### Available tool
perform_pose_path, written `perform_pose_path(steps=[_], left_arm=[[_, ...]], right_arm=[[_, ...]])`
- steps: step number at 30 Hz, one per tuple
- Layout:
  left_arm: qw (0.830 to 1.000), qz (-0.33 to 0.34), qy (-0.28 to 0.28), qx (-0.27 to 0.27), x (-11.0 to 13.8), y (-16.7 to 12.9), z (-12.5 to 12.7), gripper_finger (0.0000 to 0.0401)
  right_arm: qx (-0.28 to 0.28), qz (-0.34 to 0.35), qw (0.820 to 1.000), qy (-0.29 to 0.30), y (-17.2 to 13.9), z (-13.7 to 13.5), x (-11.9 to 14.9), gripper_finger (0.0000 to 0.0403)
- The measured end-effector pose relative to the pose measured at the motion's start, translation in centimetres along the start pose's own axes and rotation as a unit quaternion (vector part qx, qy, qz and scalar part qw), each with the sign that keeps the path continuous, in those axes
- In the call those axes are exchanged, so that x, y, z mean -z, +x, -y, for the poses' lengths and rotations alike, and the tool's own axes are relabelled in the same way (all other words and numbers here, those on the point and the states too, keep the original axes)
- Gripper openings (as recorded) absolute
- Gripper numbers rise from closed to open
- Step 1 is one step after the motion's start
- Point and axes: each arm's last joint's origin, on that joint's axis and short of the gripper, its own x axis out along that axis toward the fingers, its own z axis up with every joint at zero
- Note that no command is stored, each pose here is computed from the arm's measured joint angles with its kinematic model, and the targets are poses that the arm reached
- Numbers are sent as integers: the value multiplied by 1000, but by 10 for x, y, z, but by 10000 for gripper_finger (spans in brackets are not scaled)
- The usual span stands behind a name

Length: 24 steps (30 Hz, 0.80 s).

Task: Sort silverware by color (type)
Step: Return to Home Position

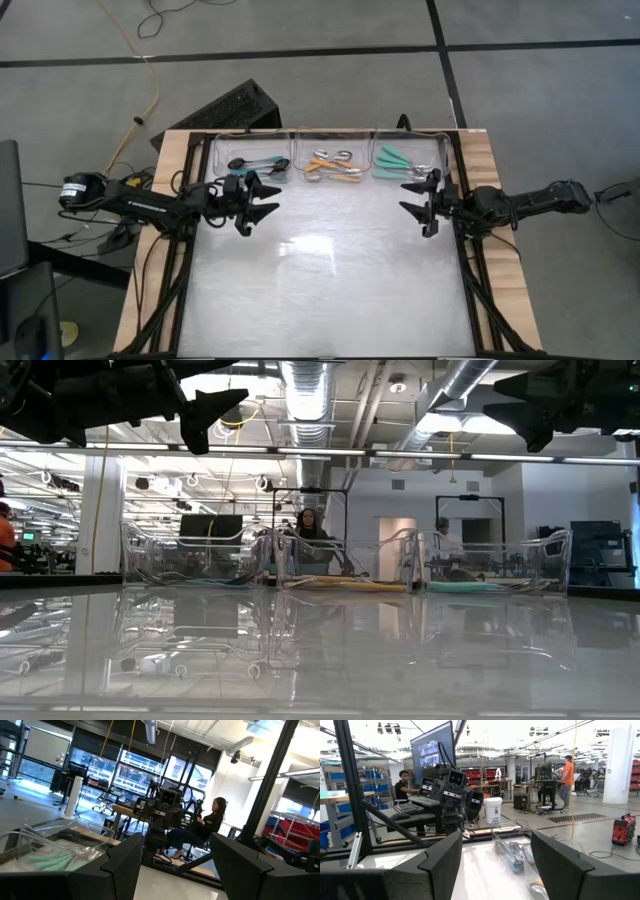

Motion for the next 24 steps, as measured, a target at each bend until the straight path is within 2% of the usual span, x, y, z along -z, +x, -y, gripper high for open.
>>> perform_pose_path(steps=[13, 24], left_arm=[[1000, 0, 3, -2, 0, 0, 0, 218], [1000, 9, 11, -28, -1, 0, -2, 218]], right_arm=[[-1, -2, 1000, 3, 0, 0, 1, 265], [-1, -3, 1000, -1, 0, 0, 1, 265]])
